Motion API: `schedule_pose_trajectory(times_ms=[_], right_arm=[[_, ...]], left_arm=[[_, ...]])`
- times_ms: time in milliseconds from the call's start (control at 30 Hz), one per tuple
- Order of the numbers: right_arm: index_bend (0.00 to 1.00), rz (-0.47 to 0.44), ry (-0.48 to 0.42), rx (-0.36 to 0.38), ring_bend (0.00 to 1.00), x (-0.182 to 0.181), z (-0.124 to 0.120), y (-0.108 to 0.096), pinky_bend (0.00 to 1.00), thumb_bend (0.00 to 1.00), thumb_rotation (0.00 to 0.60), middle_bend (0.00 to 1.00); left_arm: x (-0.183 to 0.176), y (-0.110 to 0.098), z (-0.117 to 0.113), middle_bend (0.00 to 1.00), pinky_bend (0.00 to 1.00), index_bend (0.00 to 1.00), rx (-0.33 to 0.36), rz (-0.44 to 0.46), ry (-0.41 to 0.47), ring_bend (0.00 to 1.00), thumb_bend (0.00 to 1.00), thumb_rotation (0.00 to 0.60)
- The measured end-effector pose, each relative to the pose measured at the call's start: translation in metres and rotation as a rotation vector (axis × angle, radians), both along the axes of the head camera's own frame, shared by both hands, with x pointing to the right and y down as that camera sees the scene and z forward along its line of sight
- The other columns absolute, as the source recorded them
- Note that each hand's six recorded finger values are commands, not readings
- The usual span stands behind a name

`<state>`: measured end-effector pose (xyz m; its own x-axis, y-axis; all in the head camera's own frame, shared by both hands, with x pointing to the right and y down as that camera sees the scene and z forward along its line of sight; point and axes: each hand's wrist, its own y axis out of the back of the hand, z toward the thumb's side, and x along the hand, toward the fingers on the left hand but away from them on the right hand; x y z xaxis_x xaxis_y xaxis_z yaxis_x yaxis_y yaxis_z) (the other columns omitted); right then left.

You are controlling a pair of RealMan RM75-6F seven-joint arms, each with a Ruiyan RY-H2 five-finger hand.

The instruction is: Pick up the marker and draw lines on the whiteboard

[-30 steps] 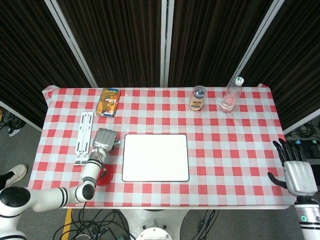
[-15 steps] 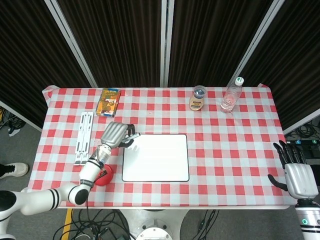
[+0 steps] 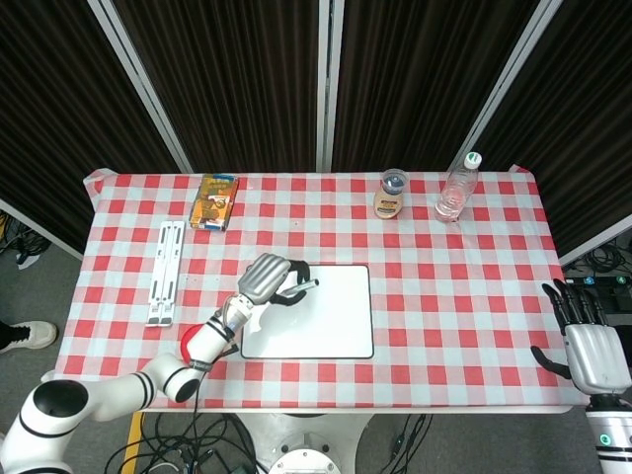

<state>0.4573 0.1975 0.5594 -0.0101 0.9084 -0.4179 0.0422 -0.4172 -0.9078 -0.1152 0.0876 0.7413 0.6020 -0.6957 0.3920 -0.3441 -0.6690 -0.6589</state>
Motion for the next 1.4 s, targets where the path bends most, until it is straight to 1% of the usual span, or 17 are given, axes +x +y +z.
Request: schedule_pose_trajectory(times_ms=[233,333,500,667,833,1033,1233,1400], right_arm=[[0.0,0.005,0.0,-0.005,0.0,0.003,0.0,0.001,0.0,0.13,0.6,0.04],[0.0,0.006,-0.002,-0.006,0.0,0.004,0.0,0.001,0.0,0.13,0.6,0.04],[0.0,0.002,-0.005,-0.015,0.0,0.003,0.003,0.0,0.0,0.13,0.6,0.04],[0.0,0.0,-0.006,-0.019,0.0,0.002,0.005,0.0,0.0,0.13,0.6,0.04],[0.0,0.003,-0.003,-0.022,0.0,0.002,0.005,0.001,0.0,0.13,0.6,0.04],[0.0,0.017,0.006,-0.02,0.0,0.006,0.003,0.003,0.0,0.13,0.6,0.04],[0.0,0.034,0.016,-0.016,0.0,0.012,-0.001,0.005,0.0,0.13,0.6,0.04],[0.0,0.043,0.019,-0.006,0.0,0.016,-0.004,0.005,0.0,0.13,0.6,0.04]], left_arm=[[0.003,0.0,0.011,0.6,0.92,0.58,-0.008,-0.015,-0.006,0.78,0.45,0.6],[0.004,0.003,0.017,0.6,0.92,0.58,-0.021,0.009,-0.034,0.78,0.46,0.6],[-0.002,0.01,0.023,0.6,0.92,0.58,-0.011,0.06,-0.092,0.78,0.46,0.6],[-0.011,0.01,0.027,0.6,0.92,0.58,-0.004,0.063,-0.126,0.78,0.46,0.6],[-0.01,0.012,0.031,0.6,0.92,0.58,-0.019,0.057,-0.123,0.78,0.46,0.6],[0.005,0.016,0.035,0.6,0.92,0.58,-0.031,0.067,-0.107,0.78,0.46,0.6],[0.033,0.018,0.031,0.6,0.92,0.58,-0.031,0.091,-0.064,0.78,0.46,0.6],[0.056,0.017,0.022,0.6,0.92,0.58,-0.011,0.115,-0.025,0.78,0.46,0.6]])
